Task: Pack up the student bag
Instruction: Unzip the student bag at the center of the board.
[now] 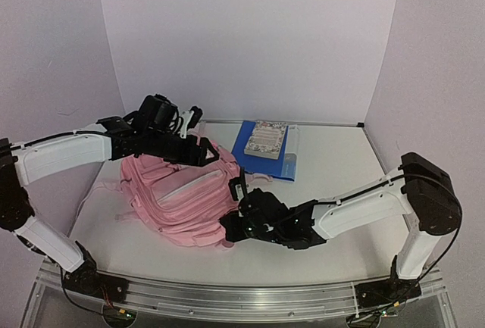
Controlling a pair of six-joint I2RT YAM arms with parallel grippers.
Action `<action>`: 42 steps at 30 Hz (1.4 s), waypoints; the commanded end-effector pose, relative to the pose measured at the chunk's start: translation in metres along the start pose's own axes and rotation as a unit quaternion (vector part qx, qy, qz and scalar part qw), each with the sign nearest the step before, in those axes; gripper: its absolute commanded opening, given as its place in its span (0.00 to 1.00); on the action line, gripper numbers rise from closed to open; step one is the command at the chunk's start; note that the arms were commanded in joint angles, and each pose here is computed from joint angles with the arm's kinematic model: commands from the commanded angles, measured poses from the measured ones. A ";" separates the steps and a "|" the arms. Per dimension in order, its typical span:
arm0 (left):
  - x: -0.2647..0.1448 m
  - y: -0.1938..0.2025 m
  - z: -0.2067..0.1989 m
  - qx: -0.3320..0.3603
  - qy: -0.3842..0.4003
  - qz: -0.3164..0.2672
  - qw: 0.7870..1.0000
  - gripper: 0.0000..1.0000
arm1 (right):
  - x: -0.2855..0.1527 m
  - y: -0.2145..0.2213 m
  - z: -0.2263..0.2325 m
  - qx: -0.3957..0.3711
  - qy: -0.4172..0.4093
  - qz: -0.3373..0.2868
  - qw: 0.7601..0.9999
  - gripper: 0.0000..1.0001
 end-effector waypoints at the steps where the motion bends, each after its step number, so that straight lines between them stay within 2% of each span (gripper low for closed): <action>1: -0.015 0.051 -0.007 0.085 -0.036 0.088 0.992 0.82 | -0.015 -0.027 0.020 0.028 -0.032 -0.054 0.998 0.00; 3: -0.015 0.071 -0.010 0.107 -0.059 0.124 0.985 0.83 | -0.012 -0.025 0.019 0.032 -0.030 -0.052 0.998 0.00; 10: -0.009 0.109 0.007 0.141 -0.201 0.191 0.951 0.84 | -0.010 -0.024 0.020 0.042 -0.033 -0.050 0.997 0.00; 13: -0.006 0.112 0.011 0.162 -0.249 0.195 0.935 0.84 | -0.010 -0.022 0.019 0.046 -0.034 -0.048 0.997 0.00; 19: 0.002 0.113 0.016 0.185 -0.288 0.194 0.919 0.80 | -0.010 -0.019 0.016 0.049 -0.034 -0.044 0.997 0.00; 21: 0.005 0.114 0.016 0.188 -0.289 0.197 0.918 0.69 | -0.011 -0.020 0.015 0.049 -0.034 -0.045 0.997 0.00; 23: 0.008 0.115 0.017 0.190 -0.288 0.200 0.917 0.49 | -0.012 -0.020 0.015 0.049 -0.034 -0.047 0.997 0.00; 25: 0.011 0.115 0.016 0.193 -0.286 0.201 0.917 0.34 | -0.014 -0.021 0.014 0.047 -0.033 -0.049 0.997 0.00; 28: 0.015 0.112 0.011 0.193 -0.271 0.194 0.923 0.17 | -0.016 -0.022 0.013 0.046 -0.032 -0.052 0.997 0.00; 31: 0.020 0.108 0.004 0.195 -0.246 0.182 0.932 0.03 | -0.019 -0.023 0.012 0.046 -0.031 -0.055 0.997 0.00; 32: 0.021 0.105 0.002 0.195 -0.239 0.175 0.935 0.01 | -0.021 -0.023 0.012 0.047 -0.032 -0.055 0.997 0.00; 39: 0.037 0.076 -0.037 0.163 -0.125 0.096 0.974 0.00 | -0.032 -0.024 0.013 0.031 -0.037 -0.051 0.998 0.00; 42: 0.049 0.060 -0.052 0.147 -0.087 0.073 0.983 0.00 | -0.039 -0.023 0.015 0.023 -0.042 -0.050 0.998 0.00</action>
Point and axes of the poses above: each gripper's point midway between its finger pads, its own x axis out along the fingers, its own z axis along the line the jaws close on, y = z × x, the point moved 4 cm from there along -x, back along the fingers, and after that the axes turned 13 degrees about x, right-handed, at the moved point
